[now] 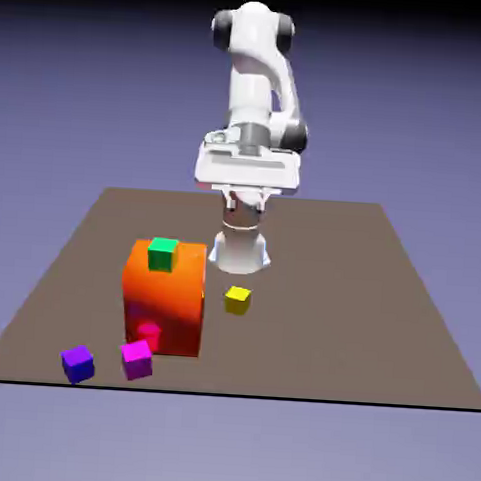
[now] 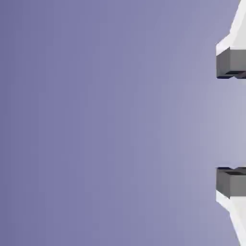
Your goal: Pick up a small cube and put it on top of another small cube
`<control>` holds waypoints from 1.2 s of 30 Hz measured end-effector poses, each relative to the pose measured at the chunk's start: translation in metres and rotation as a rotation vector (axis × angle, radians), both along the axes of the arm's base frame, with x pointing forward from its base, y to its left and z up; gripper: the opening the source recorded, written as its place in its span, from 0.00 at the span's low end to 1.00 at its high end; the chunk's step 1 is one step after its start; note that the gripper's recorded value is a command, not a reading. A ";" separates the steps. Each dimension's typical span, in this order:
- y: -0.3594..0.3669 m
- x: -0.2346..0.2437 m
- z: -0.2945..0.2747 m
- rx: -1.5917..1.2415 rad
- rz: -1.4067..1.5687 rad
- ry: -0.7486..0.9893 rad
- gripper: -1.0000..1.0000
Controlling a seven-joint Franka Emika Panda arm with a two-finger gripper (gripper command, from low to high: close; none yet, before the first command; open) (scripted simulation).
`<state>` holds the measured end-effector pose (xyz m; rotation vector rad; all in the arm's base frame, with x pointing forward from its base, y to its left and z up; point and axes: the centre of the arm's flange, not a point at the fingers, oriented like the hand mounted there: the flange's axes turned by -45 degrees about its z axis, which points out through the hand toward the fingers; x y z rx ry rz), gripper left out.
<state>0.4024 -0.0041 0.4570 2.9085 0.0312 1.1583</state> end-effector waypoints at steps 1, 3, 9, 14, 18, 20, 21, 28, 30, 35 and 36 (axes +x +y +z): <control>-0.008 0.011 -0.001 0.011 -0.024 0.032 0.50; -0.024 0.031 -0.006 0.035 -0.074 0.096 0.50; -0.080 0.088 -0.027 0.110 -0.220 0.284 0.50; -0.136 0.124 -0.056 0.181 -0.348 0.436 0.50; -0.178 0.148 -0.084 0.239 -0.436 0.556 0.50; -0.199 0.157 -0.100 0.269 -0.478 0.615 0.50; -0.210 0.161 -0.108 0.284 -0.500 0.644 0.50; -0.287 0.174 -0.174 0.396 -0.647 0.847 0.50; -0.308 0.173 -0.194 0.429 -0.686 0.904 0.50; -0.356 0.165 -0.248 0.513 -0.775 1.048 0.50; -0.365 0.161 -0.259 0.530 -0.791 1.076 0.50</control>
